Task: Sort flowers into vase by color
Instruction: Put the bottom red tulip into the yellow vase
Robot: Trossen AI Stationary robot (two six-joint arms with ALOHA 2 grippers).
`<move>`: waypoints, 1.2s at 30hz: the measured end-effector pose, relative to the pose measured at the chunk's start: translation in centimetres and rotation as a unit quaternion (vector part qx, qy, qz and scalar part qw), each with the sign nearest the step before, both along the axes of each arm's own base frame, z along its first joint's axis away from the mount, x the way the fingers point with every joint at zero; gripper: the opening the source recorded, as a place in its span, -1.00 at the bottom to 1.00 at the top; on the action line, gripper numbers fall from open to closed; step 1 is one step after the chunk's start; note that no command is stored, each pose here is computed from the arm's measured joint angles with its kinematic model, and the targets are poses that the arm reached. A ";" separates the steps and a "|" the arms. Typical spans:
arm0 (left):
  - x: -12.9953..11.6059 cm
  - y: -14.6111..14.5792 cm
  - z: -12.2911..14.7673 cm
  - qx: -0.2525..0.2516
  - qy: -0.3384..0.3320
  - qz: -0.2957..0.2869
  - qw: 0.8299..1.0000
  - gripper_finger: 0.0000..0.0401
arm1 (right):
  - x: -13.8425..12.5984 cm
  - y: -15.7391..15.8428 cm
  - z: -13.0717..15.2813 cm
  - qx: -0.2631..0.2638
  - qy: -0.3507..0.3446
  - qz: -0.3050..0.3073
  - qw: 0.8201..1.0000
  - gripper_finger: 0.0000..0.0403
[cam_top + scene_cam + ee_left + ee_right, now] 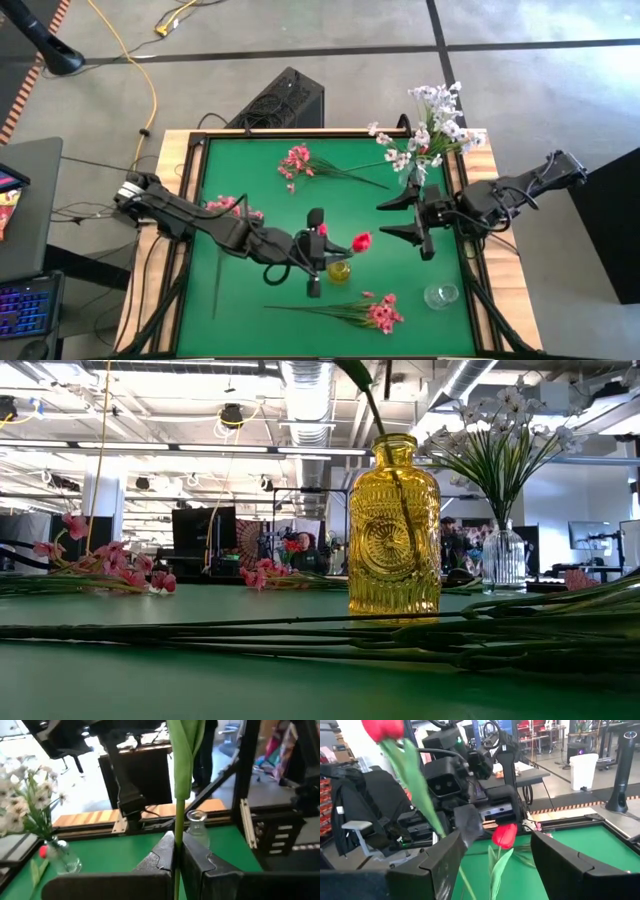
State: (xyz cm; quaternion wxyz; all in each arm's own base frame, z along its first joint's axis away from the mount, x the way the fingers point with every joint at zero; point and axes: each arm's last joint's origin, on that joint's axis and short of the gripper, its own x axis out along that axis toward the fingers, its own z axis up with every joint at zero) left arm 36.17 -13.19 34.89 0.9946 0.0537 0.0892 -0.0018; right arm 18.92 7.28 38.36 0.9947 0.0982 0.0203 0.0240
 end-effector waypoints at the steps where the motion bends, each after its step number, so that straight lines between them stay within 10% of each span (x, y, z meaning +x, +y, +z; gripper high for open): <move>1: -0.3 -0.1 0.3 0.004 -0.003 -0.006 1.000 -1.00 | 0.0 0.0 0.0 0.000 0.001 0.000 1.000 0.31; 14: -5.4 0.4 5.0 -0.063 0.001 -0.153 0.986 -1.00 | 0.5 -0.5 -0.2 -0.002 0.005 -0.015 1.000 0.31; 22: -6.6 -1.6 3.3 -0.063 0.073 -0.166 0.981 -1.00 | 0.7 -1.2 -0.2 -0.002 0.004 -0.035 0.999 0.31; 36: -6.9 -2.6 -4.5 -0.136 -0.011 -0.101 0.985 -1.00 | 0.7 -1.2 -0.2 -0.008 0.007 -0.033 0.999 0.31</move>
